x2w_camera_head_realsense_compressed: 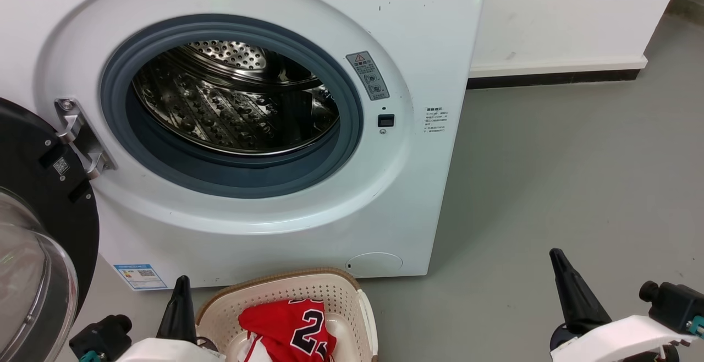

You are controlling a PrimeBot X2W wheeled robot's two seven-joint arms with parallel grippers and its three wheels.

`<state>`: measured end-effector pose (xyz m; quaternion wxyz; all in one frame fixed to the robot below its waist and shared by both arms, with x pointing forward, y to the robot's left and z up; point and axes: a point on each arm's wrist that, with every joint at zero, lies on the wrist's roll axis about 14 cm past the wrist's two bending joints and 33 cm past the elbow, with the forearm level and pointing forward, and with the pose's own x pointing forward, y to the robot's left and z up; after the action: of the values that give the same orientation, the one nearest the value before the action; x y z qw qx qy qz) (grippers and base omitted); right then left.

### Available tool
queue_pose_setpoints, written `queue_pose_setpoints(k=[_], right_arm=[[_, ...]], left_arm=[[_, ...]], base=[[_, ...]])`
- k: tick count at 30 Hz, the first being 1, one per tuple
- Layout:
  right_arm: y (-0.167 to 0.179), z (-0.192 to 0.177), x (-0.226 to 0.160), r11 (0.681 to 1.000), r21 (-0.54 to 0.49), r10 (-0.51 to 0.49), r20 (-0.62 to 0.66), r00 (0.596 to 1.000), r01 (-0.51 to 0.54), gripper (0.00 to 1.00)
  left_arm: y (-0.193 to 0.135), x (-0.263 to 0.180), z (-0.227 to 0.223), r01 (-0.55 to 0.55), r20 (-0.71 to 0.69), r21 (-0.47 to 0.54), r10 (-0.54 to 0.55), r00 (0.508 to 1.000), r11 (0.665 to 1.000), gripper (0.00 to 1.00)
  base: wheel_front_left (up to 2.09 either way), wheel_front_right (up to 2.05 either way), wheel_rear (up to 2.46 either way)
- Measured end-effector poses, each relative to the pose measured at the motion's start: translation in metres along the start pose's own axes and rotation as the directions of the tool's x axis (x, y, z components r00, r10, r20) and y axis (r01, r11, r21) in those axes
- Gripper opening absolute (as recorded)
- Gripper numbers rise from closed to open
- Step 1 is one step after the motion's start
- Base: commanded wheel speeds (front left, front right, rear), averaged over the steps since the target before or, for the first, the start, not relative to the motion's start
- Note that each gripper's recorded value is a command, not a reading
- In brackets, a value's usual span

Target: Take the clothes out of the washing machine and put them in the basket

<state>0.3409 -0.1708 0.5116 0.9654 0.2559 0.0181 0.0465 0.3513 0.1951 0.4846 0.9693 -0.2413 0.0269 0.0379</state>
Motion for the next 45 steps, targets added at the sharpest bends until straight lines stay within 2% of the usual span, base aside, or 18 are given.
queue_pose_setpoints(k=[8,18,32,45], right_arm=[[-0.004,0.0,0.004,0.992,0.126,-0.009,0.003,1.0,0.008,0.0],[-0.008,0.003,0.01,0.965,0.26,-0.019,0.014,1.0,0.014,0.0],[-0.014,0.003,0.016,0.904,0.426,-0.034,0.019,0.999,0.023,0.0],[-0.019,0.005,0.022,0.833,0.553,-0.046,0.024,0.999,0.025,0.0]], left_arm=[[0.001,0.004,0.0,-0.009,-0.016,-0.128,0.007,1.0,0.992,0.0],[0.0,0.01,0.001,-0.009,-0.026,-0.273,0.002,1.0,0.962,0.0],[0.0,0.015,0.001,-0.01,-0.038,-0.442,-0.008,0.999,0.897,0.0],[-0.002,0.021,0.004,-0.004,-0.039,-0.571,-0.022,0.999,0.821,0.0]], base=[[0.0,0.0,0.0],[0.0,0.0,0.0],[0.0,0.0,0.0],[0.0,0.0,0.0]])
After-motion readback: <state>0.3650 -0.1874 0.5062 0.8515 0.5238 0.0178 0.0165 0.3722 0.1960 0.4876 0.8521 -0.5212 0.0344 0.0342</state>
